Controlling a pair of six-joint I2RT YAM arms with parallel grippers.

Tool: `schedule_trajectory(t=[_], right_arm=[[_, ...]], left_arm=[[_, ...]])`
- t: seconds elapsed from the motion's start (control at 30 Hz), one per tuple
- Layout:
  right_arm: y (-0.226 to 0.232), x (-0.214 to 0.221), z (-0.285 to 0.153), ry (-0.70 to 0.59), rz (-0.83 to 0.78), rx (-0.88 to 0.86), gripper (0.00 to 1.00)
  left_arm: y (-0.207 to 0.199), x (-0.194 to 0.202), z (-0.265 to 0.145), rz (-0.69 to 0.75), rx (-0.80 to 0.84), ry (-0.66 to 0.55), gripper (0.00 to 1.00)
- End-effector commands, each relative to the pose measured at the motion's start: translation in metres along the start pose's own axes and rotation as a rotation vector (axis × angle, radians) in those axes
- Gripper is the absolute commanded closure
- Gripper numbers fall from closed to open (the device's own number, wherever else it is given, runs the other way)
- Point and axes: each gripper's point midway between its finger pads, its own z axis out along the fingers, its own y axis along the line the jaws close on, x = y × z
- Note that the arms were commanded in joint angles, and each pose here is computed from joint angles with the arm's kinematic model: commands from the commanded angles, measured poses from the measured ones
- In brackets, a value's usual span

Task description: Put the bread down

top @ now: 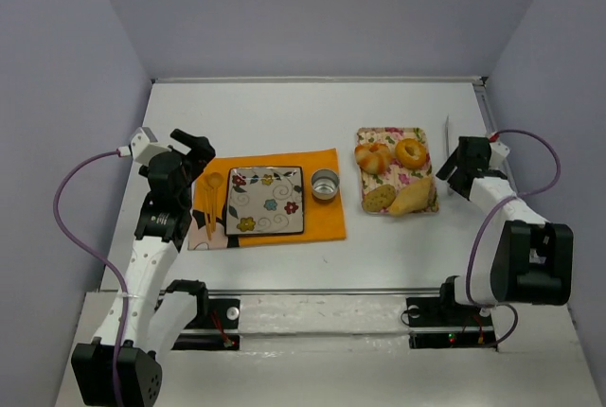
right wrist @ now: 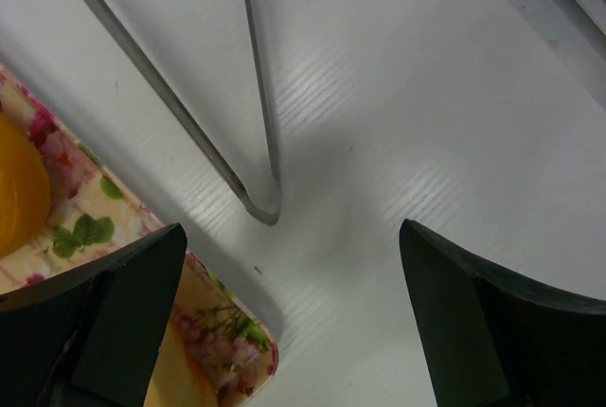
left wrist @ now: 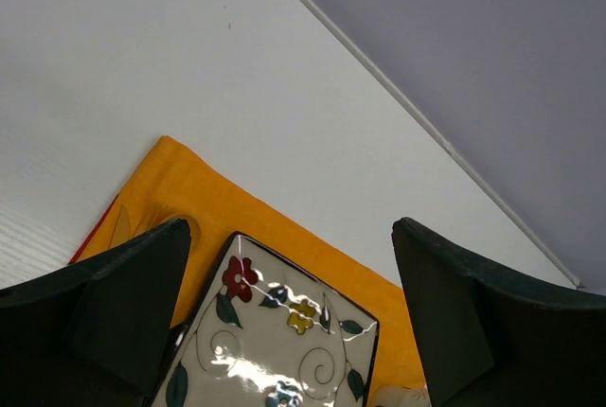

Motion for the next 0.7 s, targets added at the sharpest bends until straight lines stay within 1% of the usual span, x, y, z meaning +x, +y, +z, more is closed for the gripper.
schedule_trajectory(t=[0.0,0.07,0.17,0.2,0.23,0.33,0.4,0.43,0.47,0.57,0.63,0.67], right_arm=[[0.019,-0.03,0.018,-0.013,-0.003,-0.059,0.0],[0.028,-0.024,0.031,0.022,-0.036,-0.078,0.0],[0.038,-0.032,0.042,0.038,-0.066,-0.115,0.0],[0.042,-0.027,0.051,0.056,-0.101,-0.122,0.0],[0.046,-0.036,0.055,0.05,-0.103,-0.132,0.0],[0.056,-0.039,0.071,0.075,-0.158,-0.163,0.0],[0.054,-0.037,0.083,0.094,-0.163,-0.14,0.0],[0.056,-0.043,0.082,0.083,-0.156,-0.142,0.0],[0.051,-0.047,0.091,0.09,-0.138,-0.13,0.0],[0.05,-0.044,0.103,0.122,-0.111,-0.126,0.0],[0.051,-0.048,0.107,0.122,-0.123,-0.119,0.0],[0.051,-0.042,0.114,0.14,-0.136,-0.114,0.0]], left_arm=[[-0.008,-0.015,0.002,-0.003,0.027,-0.055,0.01],[-0.008,-0.016,0.001,-0.002,0.028,-0.058,0.01],[-0.008,-0.016,0.0,-0.003,0.027,-0.062,0.01],[-0.008,-0.018,0.0,-0.005,0.026,-0.069,0.01],[-0.007,-0.018,-0.001,-0.007,0.026,-0.069,0.01],[-0.008,-0.02,-0.003,-0.011,0.032,-0.076,0.01],[-0.008,-0.022,-0.005,-0.013,0.031,-0.084,0.01],[-0.008,-0.023,-0.005,-0.016,0.031,-0.088,0.01],[-0.007,-0.023,-0.006,-0.016,0.028,-0.089,0.01],[-0.003,-0.028,-0.008,-0.024,0.005,-0.112,0.01],[0.0,-0.031,-0.01,-0.032,-0.008,-0.128,0.01],[0.001,-0.032,-0.011,-0.033,-0.013,-0.135,0.01]])
